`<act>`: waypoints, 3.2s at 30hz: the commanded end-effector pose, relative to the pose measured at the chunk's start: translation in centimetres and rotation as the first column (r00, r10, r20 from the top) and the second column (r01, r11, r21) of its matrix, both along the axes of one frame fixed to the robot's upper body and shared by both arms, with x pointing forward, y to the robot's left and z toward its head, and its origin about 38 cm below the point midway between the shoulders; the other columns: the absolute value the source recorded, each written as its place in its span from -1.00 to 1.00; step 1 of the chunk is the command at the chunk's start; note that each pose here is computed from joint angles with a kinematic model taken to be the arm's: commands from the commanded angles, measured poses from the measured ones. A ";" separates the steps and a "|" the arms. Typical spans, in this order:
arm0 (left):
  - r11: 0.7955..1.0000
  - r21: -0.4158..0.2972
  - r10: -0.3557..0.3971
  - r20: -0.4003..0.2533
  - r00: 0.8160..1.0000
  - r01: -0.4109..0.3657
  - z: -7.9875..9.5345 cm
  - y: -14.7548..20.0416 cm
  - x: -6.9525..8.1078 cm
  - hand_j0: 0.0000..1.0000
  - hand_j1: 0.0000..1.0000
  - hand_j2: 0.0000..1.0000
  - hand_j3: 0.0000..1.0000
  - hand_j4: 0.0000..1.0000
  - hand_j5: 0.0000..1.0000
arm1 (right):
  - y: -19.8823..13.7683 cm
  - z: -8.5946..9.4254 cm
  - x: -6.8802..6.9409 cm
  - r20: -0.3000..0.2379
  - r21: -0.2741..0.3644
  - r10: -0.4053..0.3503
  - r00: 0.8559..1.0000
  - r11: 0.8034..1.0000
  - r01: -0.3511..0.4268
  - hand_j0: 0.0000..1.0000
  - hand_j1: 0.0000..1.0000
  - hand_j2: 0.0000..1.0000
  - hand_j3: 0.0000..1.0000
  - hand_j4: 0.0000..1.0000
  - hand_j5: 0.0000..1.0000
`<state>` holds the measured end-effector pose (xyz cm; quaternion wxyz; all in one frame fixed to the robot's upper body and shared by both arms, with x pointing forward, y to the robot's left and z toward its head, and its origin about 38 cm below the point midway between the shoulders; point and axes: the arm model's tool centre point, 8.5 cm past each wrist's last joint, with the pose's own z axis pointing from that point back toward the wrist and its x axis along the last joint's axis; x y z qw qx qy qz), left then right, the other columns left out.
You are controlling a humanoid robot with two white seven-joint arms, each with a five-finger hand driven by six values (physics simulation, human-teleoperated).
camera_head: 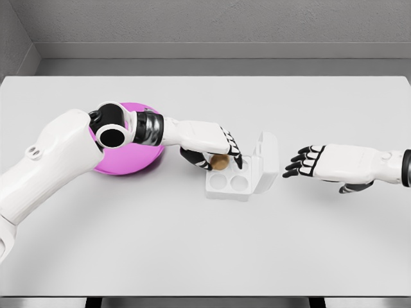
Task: Pack egg into the box and close the box lid
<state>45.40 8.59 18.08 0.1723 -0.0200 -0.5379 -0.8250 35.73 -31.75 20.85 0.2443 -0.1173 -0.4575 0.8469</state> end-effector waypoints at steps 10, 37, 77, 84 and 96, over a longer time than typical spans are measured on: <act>1.000 -0.010 0.004 -0.003 1.000 -0.004 0.2 0.0 0.1 0.94 0.94 0.94 0.94 0.94 0.94 | 0.0 -0.1 -0.1 -0.006 0.003 -0.001 1.000 1.000 0.001 1.00 1.00 1.00 1.00 1.00 1.00; 0.921 0.001 0.390 -0.013 0.921 -0.390 3.9 18.1 4.9 1.00 1.00 1.00 1.00 1.00 1.00 | 0.7 0.3 -0.1 0.006 0.014 0.018 1.000 1.000 -0.018 1.00 1.00 1.00 1.00 1.00 1.00; 0.920 -0.001 0.393 -0.010 0.920 -0.393 4.1 18.2 4.9 1.00 1.00 1.00 1.00 1.00 1.00 | 8.6 0.9 1.3 0.048 0.129 0.178 0.983 0.975 -0.183 1.00 1.00 1.00 1.00 1.00 1.00; 0.920 0.000 0.393 -0.012 0.919 -0.393 4.0 18.2 4.9 1.00 1.00 1.00 1.00 1.00 1.00 | 5.5 5.5 3.0 0.115 0.256 0.070 0.991 0.962 -0.097 1.00 1.00 1.00 1.00 1.00 1.00; 0.912 0.011 0.409 -0.020 0.912 -0.409 3.5 18.8 5.0 1.00 1.00 1.00 1.00 1.00 1.00 | 3.1 5.4 3.7 0.093 0.282 -0.007 0.996 0.959 -0.019 1.00 1.00 1.00 1.00 1.00 1.00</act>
